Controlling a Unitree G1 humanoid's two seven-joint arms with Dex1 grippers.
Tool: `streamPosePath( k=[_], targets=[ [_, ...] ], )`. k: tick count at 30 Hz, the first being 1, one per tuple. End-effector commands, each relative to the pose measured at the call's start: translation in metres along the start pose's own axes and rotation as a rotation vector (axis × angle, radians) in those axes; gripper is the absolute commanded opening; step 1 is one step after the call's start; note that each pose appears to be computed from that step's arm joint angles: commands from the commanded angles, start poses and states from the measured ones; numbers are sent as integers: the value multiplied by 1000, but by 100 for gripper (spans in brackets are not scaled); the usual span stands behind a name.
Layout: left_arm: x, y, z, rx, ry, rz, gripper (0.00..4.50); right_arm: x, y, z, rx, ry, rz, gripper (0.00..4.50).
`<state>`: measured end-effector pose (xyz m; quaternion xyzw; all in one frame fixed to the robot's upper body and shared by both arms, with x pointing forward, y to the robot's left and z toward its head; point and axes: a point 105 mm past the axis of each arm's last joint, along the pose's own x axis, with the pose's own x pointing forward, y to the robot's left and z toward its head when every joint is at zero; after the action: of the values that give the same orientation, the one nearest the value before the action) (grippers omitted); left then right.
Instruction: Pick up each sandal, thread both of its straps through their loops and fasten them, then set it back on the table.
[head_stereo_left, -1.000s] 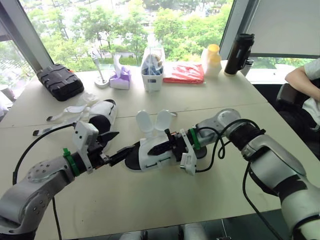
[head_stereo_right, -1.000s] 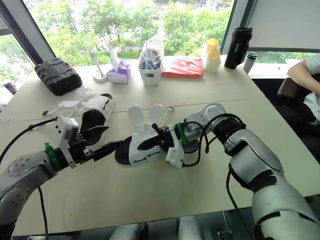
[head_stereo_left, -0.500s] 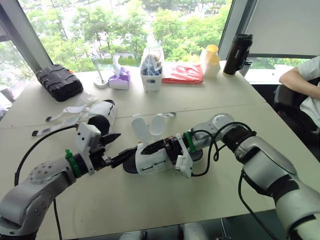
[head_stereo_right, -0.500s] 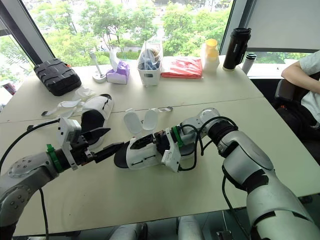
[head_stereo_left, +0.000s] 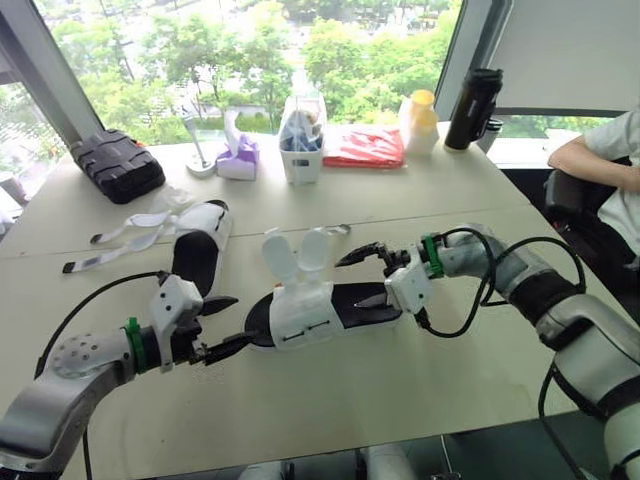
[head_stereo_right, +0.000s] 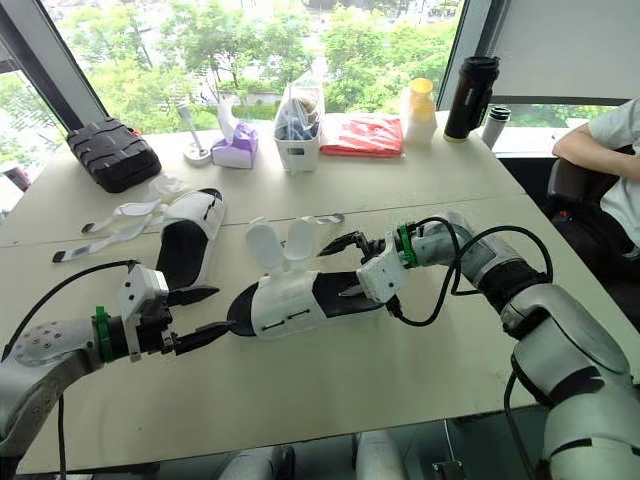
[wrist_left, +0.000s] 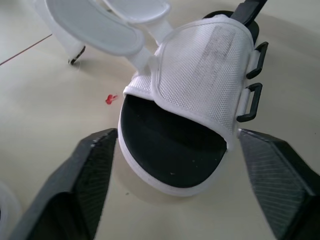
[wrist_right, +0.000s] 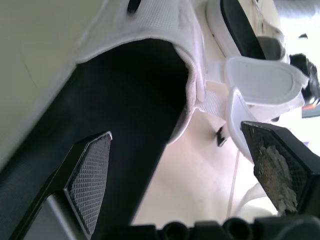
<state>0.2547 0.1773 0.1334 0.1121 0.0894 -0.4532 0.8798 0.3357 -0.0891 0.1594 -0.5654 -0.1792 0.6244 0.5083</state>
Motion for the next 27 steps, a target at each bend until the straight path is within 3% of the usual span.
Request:
streamPosePath(
  k=[1, 5, 10, 14, 27],
  targets=[
    [1, 0, -2, 29, -11, -46, 215, -13, -27, 10, 75, -23, -95, 450],
    [8, 5, -11, 38, 6, -68, 9, -16, -32, 14, 154, -26, -140, 450],
    [19, 9, -21, 59, 36, -119, 3, -16, -35, 19, 240, -41, -173, 450],
    [41, 13, -24, 49, 11, -145, 3, -10, -17, 12, 282, 6, -101, 450],
    [66, 10, -19, 49, -4, -231, 3, 5, -4, 8, 370, 4, -117, 450]
  ],
)
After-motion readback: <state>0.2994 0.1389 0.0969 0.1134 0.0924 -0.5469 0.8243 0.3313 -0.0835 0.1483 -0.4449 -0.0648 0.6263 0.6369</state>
